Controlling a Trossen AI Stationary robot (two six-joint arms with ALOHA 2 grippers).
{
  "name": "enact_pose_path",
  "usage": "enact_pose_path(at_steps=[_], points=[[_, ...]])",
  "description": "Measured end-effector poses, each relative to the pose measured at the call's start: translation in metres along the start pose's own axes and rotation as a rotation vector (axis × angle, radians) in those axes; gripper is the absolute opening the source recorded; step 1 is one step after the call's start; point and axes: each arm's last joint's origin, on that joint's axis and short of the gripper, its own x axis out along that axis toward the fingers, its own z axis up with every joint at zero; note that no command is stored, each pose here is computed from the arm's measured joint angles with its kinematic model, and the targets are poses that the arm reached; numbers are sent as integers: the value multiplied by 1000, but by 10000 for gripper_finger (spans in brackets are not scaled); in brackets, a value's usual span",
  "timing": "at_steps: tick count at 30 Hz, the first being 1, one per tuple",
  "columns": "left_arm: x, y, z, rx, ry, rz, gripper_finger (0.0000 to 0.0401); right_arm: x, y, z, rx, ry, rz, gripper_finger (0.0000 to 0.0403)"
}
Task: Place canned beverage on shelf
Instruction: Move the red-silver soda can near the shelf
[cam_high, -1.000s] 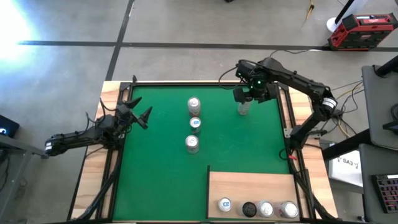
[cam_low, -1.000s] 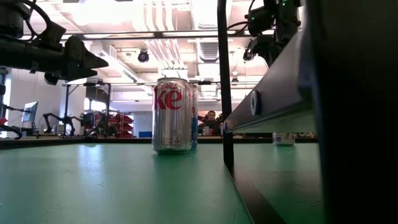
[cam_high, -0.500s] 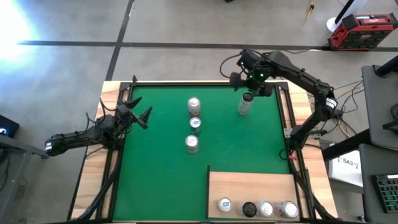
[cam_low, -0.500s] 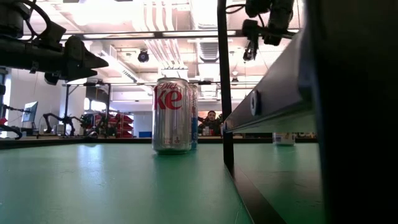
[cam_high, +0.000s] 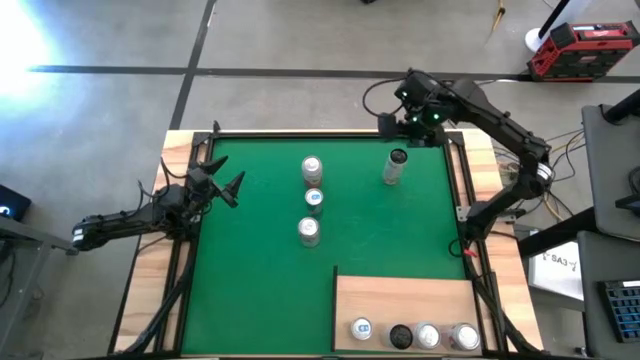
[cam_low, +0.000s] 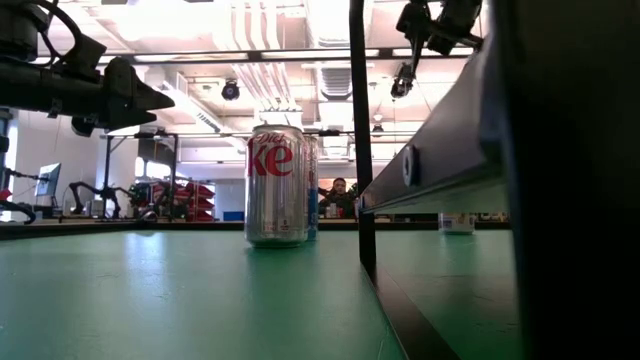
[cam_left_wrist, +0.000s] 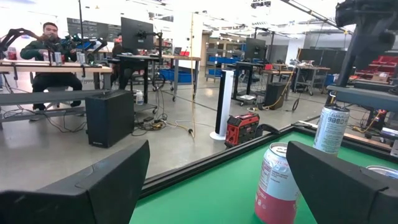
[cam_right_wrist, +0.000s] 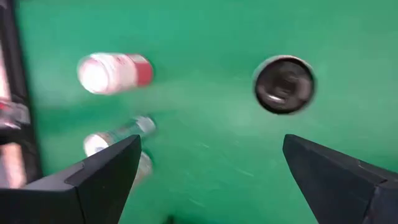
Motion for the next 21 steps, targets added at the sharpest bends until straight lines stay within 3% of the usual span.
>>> enact_pose_path(at_steps=[3, 7, 13, 21], points=[[0, 0, 0, 0, 0, 0, 363, 10, -7, -3, 49, -54, 77, 384], [0, 0, 0, 0, 0, 0, 363, 23, -24, -13, 28, -146, 211, 384], [0, 0, 0, 0, 0, -1, 363, 29, -60, -38, -89, -307, 399, 384], [0, 0, 0, 0, 0, -1, 363, 41, -117, -70, -174, -616, 461, 384]])
